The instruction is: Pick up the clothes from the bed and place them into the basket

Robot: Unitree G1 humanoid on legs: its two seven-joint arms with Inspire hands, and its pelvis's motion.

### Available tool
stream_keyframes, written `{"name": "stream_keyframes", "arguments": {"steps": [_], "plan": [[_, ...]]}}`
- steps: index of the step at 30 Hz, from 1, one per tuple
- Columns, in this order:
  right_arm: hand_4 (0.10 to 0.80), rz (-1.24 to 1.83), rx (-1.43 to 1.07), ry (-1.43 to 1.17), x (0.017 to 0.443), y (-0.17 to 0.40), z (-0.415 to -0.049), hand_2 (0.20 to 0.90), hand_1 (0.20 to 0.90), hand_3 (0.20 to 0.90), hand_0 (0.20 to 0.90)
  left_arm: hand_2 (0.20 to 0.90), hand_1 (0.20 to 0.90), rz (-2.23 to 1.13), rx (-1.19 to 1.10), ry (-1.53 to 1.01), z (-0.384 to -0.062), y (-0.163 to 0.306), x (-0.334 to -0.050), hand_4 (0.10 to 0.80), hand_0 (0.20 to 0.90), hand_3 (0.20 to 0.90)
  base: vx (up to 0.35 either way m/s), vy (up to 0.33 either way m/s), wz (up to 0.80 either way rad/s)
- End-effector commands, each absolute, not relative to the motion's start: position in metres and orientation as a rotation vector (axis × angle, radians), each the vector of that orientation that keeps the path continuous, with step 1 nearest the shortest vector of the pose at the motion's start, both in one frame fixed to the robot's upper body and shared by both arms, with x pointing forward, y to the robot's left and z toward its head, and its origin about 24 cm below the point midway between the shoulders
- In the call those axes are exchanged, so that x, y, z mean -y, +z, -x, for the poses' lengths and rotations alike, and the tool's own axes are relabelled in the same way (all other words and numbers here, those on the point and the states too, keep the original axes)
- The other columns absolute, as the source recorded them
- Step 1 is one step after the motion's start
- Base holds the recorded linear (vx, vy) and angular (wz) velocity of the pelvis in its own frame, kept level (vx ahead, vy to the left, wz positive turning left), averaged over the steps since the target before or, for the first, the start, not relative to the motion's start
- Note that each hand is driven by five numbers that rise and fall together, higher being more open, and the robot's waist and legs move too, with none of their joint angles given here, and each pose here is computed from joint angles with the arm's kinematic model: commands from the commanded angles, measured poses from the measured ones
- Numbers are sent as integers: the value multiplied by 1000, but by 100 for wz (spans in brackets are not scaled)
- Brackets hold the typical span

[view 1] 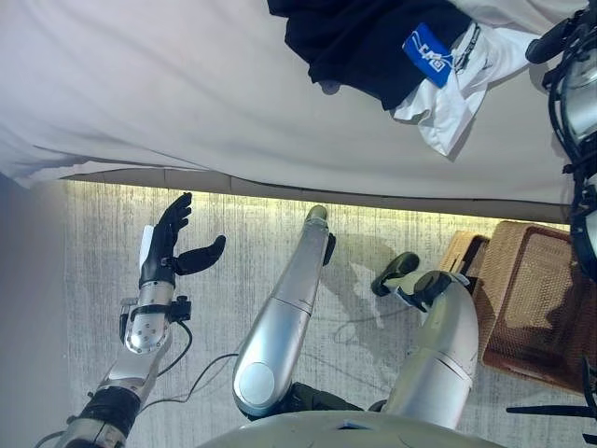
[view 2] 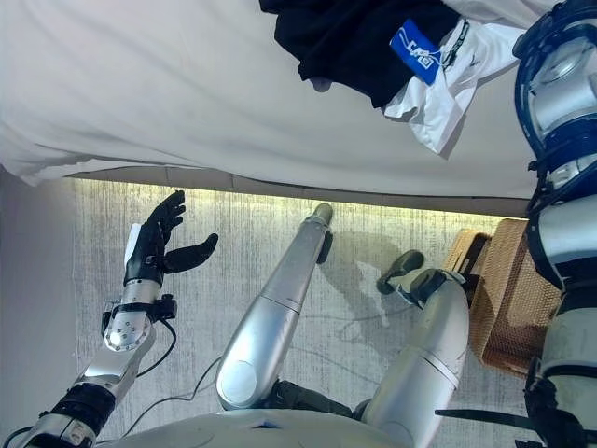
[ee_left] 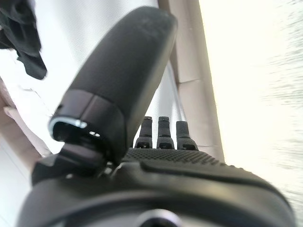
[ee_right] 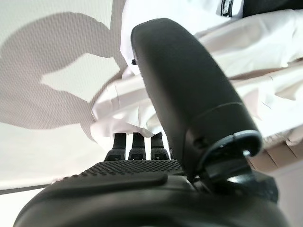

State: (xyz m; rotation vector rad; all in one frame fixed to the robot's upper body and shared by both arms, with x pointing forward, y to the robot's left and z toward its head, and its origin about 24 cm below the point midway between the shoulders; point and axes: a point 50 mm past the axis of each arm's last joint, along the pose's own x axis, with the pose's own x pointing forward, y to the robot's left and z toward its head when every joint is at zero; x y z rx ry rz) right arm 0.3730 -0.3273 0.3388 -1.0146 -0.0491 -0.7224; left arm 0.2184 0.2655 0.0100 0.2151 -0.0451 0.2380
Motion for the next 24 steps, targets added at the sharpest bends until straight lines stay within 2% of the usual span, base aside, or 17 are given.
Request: {"name": "stream_keyframes", "arguments": {"steps": [1,5,6,7,8,24], "plan": [[800,1063,167,-805,336,402,-345,900,900,900,900,900,900,-251,280,279,-214,59,-294,800,900,900,-23,-65,-1],[800,1035,129,-777,340,400,-344,900,900,900,900,900,900,-260,312,244,-214,66,-292,800,900,900,-5,-10,0],[674,1030,112,-768,342,398,-345,792,792,774,792,900,900,-263,321,227,-213,68,-291,800,900,900,0,0,0],[350,1023,109,-767,343,396,-345,514,514,450,514,900,900,-263,323,218,-213,68,-291,800,900,900,19,-36,0],[100,1016,112,-774,344,396,-345,300,300,200,300,900,900,-264,323,209,-213,69,-292,800,900,900,24,-49,2],[100,991,62,-826,370,383,-335,300,300,200,300,900,900,-277,298,158,-206,65,-293,800,900,900,5,-5,2]]}}
